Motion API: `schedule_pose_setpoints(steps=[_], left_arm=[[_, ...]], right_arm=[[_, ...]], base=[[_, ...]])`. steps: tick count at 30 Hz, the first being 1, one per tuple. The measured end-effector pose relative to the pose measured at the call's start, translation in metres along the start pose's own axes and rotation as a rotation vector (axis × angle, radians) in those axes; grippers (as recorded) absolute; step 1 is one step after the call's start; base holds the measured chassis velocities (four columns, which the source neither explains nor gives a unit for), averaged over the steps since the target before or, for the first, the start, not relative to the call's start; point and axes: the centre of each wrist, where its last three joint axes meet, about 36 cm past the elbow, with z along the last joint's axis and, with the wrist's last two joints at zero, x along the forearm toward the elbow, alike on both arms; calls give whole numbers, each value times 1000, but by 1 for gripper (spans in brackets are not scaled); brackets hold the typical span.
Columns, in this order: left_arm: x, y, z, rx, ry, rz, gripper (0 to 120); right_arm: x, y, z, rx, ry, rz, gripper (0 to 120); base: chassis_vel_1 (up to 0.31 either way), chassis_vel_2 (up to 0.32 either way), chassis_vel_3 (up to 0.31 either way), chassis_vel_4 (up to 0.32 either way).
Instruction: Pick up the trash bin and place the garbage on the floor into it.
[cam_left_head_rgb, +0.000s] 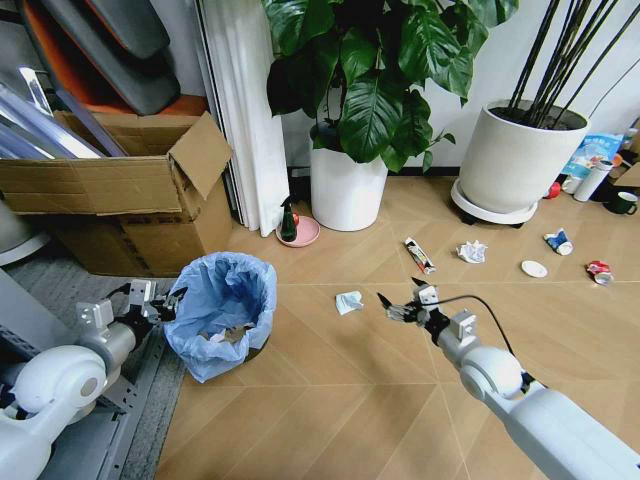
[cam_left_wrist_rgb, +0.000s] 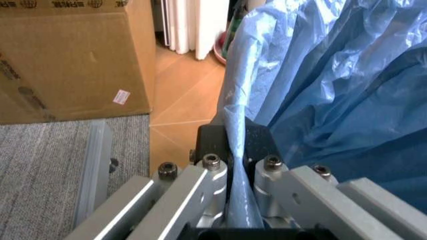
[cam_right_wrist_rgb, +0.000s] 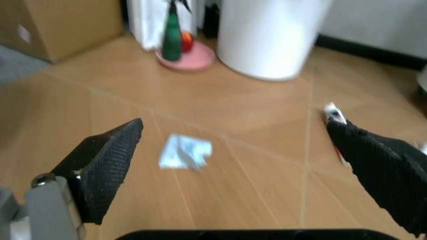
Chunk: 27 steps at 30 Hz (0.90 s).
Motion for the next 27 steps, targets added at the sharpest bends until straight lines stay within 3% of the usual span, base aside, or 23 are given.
schedule_pose_setpoints(steps=[13, 27], left_arm=[[3, -2, 11, 8, 13, -3, 0], [2, -1, 13, 6, 20, 1, 0]], right_arm=[[12, -5, 55, 0, 97, 83, 100], [6, -8, 66, 19, 85, 101, 100]], base=[[0, 0, 0, 0], [0, 0, 0, 0]])
